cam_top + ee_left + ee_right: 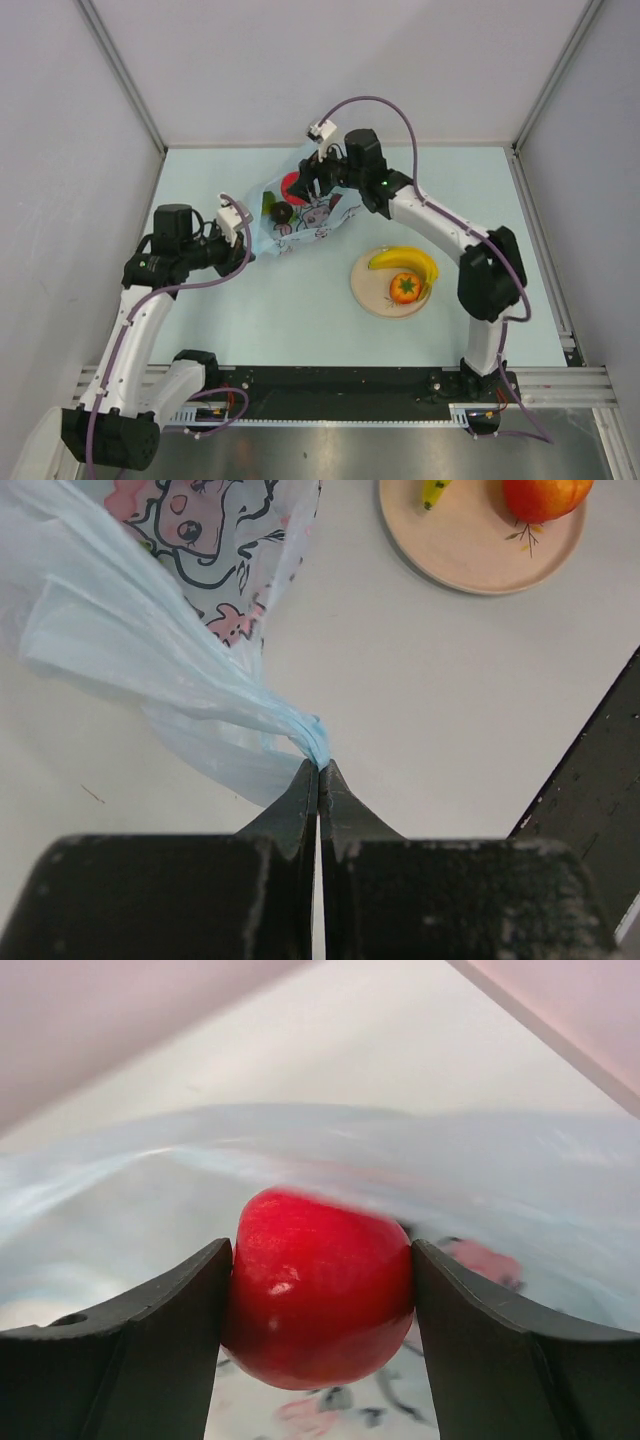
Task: Take the fake fruits out of the plastic bag
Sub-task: Take out the fake fruit from the plastic bag, then place the fake fruit on the plate.
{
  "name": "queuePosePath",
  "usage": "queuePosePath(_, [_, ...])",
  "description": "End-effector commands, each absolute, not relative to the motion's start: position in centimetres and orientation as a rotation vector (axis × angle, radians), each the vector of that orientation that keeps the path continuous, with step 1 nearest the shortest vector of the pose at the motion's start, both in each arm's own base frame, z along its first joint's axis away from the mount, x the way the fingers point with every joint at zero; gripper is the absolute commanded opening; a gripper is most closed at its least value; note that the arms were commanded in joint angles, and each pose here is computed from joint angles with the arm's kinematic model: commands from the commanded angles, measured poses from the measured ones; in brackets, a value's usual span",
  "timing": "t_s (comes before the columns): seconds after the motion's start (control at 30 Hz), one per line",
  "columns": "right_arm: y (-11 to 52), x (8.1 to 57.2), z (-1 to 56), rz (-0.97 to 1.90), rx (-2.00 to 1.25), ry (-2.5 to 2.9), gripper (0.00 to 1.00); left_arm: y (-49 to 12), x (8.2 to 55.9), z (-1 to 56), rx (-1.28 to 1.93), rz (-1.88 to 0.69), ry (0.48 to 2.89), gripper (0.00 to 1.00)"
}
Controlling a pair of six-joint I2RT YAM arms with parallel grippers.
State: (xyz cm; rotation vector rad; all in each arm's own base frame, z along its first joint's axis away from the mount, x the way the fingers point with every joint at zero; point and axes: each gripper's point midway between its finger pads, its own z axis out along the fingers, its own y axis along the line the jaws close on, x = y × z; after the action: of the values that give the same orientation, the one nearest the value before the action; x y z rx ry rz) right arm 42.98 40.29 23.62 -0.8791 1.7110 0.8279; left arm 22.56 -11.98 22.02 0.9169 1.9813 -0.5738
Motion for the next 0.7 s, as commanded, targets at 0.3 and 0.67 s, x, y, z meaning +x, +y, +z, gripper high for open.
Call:
queuePosePath(0.3, [34.9, 24.8, 26.3, 1.313, -1.102, 1.895, 0.41, -13.3, 24.7, 21.4, 0.974, -0.549, 1.898, 0.00])
queuePosePath(0.67, [25.9, 18.8, 16.1, 1.235, -1.146, 2.226, 0.41, -13.7, 25.4, 20.9, 1.000, -0.530, 1.909, 0.00])
